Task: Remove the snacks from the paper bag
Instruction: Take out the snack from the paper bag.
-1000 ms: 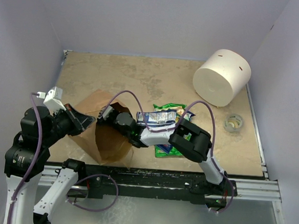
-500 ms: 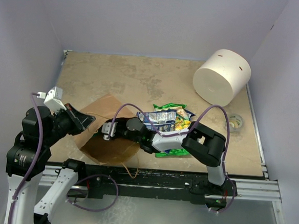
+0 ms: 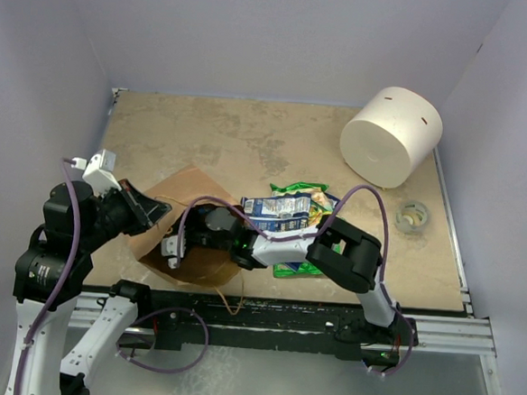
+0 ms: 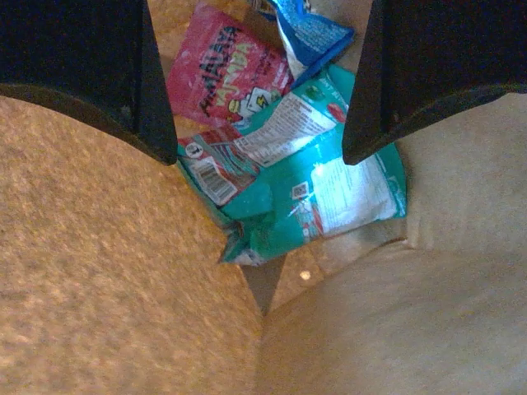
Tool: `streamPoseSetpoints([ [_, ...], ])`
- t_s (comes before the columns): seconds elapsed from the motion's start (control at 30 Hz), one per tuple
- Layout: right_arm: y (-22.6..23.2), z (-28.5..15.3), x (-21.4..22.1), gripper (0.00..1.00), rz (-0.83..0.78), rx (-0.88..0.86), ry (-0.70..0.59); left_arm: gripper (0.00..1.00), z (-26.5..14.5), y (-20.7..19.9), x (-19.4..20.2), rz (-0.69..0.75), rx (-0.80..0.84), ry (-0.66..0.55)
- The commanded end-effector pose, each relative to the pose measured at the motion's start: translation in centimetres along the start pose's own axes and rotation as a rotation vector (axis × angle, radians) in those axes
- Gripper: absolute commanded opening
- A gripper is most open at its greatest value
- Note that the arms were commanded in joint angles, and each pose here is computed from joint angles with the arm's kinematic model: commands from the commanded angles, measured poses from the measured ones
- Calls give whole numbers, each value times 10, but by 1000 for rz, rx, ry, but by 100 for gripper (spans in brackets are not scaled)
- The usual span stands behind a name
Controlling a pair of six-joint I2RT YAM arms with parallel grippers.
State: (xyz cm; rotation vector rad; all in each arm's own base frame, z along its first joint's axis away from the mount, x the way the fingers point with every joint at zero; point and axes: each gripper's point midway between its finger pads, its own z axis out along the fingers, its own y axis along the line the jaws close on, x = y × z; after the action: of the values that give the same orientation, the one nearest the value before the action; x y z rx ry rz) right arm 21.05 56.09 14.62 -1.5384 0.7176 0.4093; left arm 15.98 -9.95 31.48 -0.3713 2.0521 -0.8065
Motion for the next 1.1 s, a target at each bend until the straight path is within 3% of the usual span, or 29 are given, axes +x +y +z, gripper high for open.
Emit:
streamPoseSetpoints([
  [0.0,-25,16,-18,85,-187,49,-36,0,-7,-15,-8,44,61,-25],
  [0.17,-30,31,-18,90,-293,26,-47,0,-7,-21,-11,69,78,-18],
  [0.23,-29,38,-19,96,-289,8,-55,0,-5,-24,-12,80,93,-11],
  [0.4,-18,52,-5,96,-227,-1,-32,0,0,-37,-18,104,145,4],
  [0.6,-13,49,9,95,-65,42,10,0,-1,-46,-28,135,161,-10],
  [0.8,-19,33,3,96,235,148,10,0,2,-56,-39,145,209,-58],
  [0.87,-15,29,2,100,337,169,-15,0,1,-64,-42,151,246,-70],
  [1.07,-24,34,9,99,441,272,-16,0,1,-87,-43,147,376,-56],
])
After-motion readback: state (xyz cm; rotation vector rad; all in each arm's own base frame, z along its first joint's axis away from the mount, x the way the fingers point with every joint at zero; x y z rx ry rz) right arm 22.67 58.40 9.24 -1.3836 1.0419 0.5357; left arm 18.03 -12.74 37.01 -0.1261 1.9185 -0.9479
